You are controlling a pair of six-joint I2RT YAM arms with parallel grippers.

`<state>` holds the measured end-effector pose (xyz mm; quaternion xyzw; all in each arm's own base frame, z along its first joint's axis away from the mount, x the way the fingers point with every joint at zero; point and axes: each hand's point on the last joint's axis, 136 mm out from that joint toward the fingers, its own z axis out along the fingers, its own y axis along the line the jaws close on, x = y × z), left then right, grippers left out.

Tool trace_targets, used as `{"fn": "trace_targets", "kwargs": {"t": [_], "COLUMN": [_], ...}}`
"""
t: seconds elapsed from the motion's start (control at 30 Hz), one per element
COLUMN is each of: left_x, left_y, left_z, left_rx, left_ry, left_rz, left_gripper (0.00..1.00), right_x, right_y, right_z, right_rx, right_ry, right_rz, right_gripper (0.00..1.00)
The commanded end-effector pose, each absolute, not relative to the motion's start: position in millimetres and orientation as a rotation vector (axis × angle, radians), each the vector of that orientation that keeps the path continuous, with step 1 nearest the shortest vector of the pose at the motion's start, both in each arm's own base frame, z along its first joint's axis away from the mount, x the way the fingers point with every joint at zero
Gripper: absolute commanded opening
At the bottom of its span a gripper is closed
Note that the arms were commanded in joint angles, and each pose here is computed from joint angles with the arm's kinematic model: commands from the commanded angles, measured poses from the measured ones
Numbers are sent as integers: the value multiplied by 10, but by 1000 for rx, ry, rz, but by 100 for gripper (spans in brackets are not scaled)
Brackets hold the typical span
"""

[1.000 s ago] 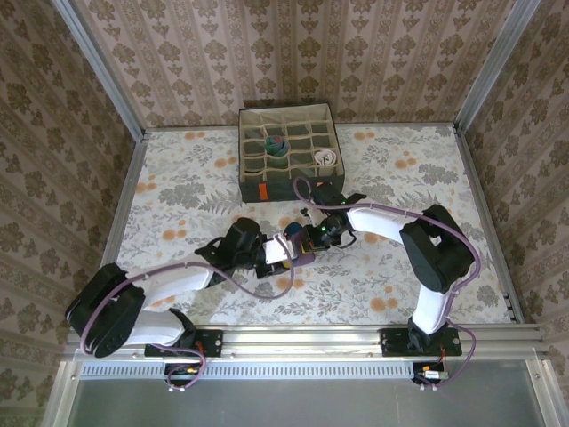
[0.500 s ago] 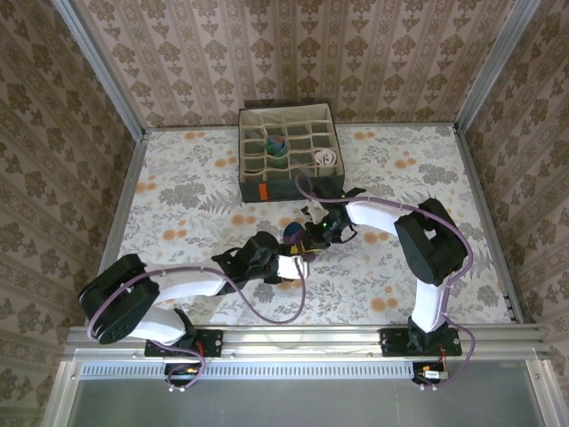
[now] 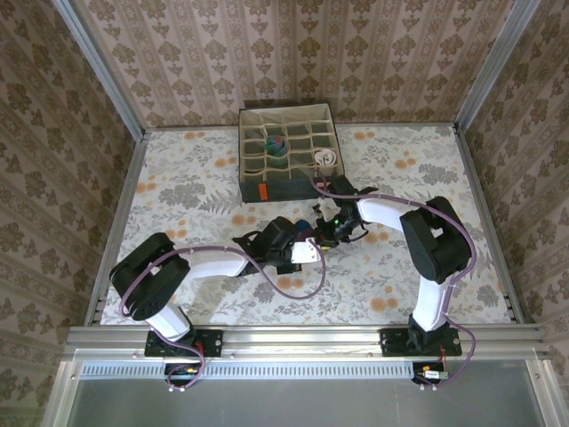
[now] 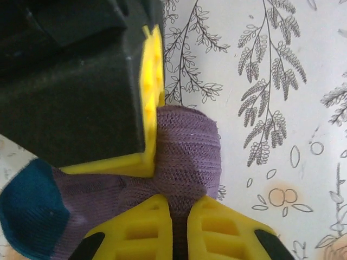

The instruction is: Roll the socks

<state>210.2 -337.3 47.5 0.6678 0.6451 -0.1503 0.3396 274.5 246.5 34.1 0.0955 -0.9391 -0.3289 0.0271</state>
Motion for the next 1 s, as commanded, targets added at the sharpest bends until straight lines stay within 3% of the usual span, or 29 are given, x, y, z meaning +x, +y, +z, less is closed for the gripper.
{"fn": "trace_targets", "kwargs": {"t": [0.0, 0.1, 0.27, 0.5, 0.97], "left_x": [1849, 1784, 1823, 1895, 1995], "left_y": [-3144, -3135, -3113, -3152, -3203], "left_z": [167, 196, 175, 184, 122], "left_rx": [1740, 1693, 1585, 1486, 1415], "left_ry": [1946, 2038, 2195, 2328, 2421], "left_rz": [-600, -787, -982, -1185, -1336], "left_gripper": [1, 0, 0, 0, 1], "right_x": [2418, 2526, 2665, 2654, 2800], "right_y": [2379, 2373, 2237, 2180, 2439], "right_z": [344, 526, 750, 870, 485], "right_rx": [270, 297, 362, 420, 406], "right_ry": [-2826, -2926, -3144, -3266, -3206], "right_rz": [-989, -1046, -1054, -1147, -1128], "right_gripper": [32, 42, 49, 52, 53]}}
